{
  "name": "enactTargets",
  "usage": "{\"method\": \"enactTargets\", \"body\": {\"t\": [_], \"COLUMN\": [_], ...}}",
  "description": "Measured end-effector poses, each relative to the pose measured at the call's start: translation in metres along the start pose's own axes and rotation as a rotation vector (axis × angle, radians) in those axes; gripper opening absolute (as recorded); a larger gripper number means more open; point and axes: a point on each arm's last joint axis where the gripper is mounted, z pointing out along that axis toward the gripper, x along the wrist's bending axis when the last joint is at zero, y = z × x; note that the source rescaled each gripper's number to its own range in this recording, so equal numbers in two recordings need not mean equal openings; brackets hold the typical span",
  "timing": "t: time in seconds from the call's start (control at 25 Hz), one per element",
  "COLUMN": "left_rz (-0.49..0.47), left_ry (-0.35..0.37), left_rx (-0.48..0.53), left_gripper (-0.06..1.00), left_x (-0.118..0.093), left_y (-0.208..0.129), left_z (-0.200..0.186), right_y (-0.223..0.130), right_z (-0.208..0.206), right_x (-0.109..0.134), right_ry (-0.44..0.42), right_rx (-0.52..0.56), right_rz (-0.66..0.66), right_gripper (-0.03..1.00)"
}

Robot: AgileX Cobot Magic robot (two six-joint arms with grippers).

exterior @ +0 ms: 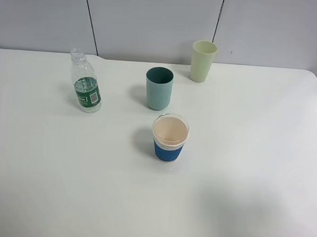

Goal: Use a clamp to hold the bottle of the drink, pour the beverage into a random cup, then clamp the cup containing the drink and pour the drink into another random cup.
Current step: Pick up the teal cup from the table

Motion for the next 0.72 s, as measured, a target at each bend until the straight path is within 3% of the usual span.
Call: {"method": "enactTargets", "body": {"t": [0.28, 0.44, 0.72], "left_rz": [-0.027, -0.037, -0.024], "left_ry": [-0.028, -0.047, -0.084], "left_rx": [0.021, 0.116, 0.133], "left_gripper": [0.99, 0.99, 0.99], "left_x": [-0.003, -0.006, -0.007], "left_y": [-0.032, -0.048, -0.051], "left_z": [0.002, 0.008, 0.009], "right_y": [0.000, 0.000, 0.000], "right_z": [0.000, 0.000, 0.000], "right_x": [0.000, 0.000, 0.000], "right_ry": [0.000, 0.000, 0.000], "right_rx": [0.000, 0.000, 0.000], "right_rz": [0.000, 0.000, 0.000], "right_gripper": [1.00, 1.00, 1.00]}}
